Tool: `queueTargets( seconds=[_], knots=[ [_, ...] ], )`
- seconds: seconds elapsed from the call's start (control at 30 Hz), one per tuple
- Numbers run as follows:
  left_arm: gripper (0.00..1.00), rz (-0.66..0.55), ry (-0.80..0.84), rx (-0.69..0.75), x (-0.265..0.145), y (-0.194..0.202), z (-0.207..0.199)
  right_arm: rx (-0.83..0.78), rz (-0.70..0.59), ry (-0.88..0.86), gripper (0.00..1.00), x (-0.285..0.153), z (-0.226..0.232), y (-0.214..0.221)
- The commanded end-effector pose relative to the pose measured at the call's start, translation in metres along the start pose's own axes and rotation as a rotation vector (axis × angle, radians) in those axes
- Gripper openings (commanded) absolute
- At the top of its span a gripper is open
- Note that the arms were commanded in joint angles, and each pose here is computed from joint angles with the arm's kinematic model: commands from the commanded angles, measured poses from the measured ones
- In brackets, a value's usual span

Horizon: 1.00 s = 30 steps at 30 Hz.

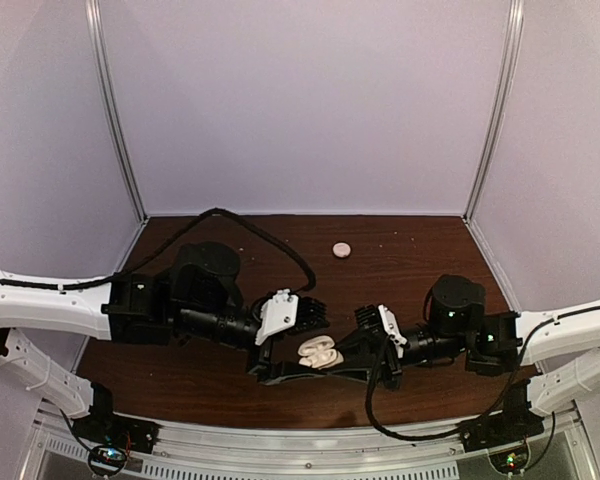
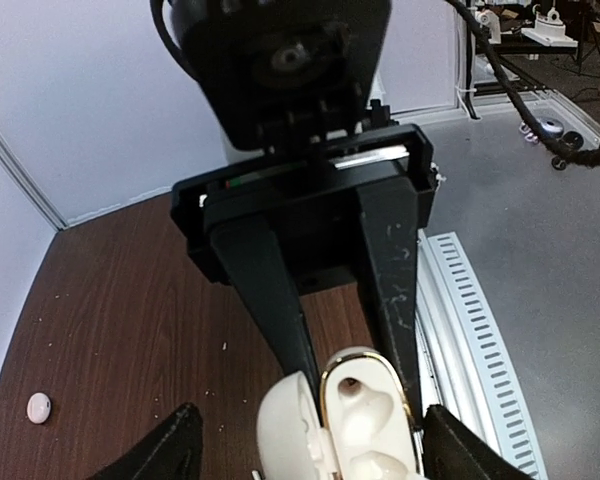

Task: Insert the wireless bluetooth earbuds into the charging case
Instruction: Adjust the left earbud in the left side groove of the charging case.

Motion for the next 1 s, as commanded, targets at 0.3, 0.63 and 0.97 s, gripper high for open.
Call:
queueTargets(
  seconds=[0.3, 0.63, 0.97],
  knots=[
    [0.98, -0.161, -0.097, 0.066, -0.035, -0.045, 0.004, 0.084, -0.087, 0.037, 0.0, -0.009, -0.011, 0.002],
    [0.98, -0.221, -0.238, -0.005, -0.073, -0.043, 0.007, 0.107, -0.116, 0.017, 0.0, -0.016, -0.009, -0.004],
    [0.51, 0.003, -0.145, 0.135, -0.046, -0.025, -0.005, 0.18, -0.121, 0.035, 0.0, -0.021, -0.018, -0.002]
  ],
)
Point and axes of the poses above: each gripper's point midway between its finger pads, its own x axis out along the fingers, its own z axis along the line the jaws close on, y = z × x, the point moved 7 cm from there along -x, back along the fingers, and after that the axes turned 10 degrees about -x, right-handed, at the moved point
